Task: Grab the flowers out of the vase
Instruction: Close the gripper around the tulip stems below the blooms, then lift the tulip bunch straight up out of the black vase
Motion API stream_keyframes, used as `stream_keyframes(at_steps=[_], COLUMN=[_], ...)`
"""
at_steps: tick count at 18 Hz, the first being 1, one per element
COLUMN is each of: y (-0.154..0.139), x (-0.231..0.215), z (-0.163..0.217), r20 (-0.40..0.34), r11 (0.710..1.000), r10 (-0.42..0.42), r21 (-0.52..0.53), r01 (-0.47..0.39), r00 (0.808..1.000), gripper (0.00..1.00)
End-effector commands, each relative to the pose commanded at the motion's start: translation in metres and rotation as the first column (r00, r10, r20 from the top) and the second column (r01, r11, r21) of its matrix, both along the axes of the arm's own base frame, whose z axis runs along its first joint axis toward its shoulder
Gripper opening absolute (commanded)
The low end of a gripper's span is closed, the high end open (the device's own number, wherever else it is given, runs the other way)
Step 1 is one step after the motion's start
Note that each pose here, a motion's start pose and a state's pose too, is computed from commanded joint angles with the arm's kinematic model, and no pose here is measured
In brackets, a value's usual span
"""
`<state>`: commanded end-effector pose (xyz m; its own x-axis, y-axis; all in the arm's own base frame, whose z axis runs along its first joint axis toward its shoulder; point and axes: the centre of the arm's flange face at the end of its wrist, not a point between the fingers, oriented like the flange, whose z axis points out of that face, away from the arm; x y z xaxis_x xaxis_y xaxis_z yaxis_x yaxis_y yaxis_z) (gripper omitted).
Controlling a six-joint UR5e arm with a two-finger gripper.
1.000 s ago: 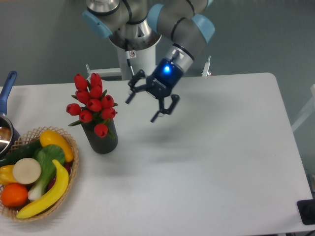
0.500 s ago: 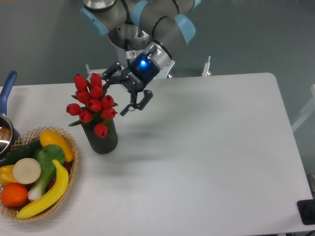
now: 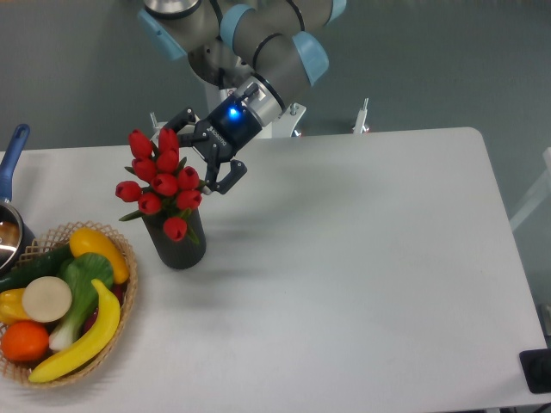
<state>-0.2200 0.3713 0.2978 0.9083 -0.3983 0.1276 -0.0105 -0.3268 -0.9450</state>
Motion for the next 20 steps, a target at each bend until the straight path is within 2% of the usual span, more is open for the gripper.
stream_keyframes(at_steps=[1,2,13,20], y=[0.0,-0.001,-0.002,0.004], x=[0.0,0.0,-0.006,-0.018], z=[0.0,-0.004,0.0,0.062], r20=[-0.01,-0.022,-0.02,0.071], r11=[1.0,0.999,0.999,0.997], r10=[0.0,0.003,0.015,0.076], r21=[-0.009,-0.038,-0.039,-0.004], r01=[-0.001,-0.004,-0.016,-0.076], r00=[1.0,1.0,1.0,0.995], gripper=[0.03,0.0,0.0,0.0])
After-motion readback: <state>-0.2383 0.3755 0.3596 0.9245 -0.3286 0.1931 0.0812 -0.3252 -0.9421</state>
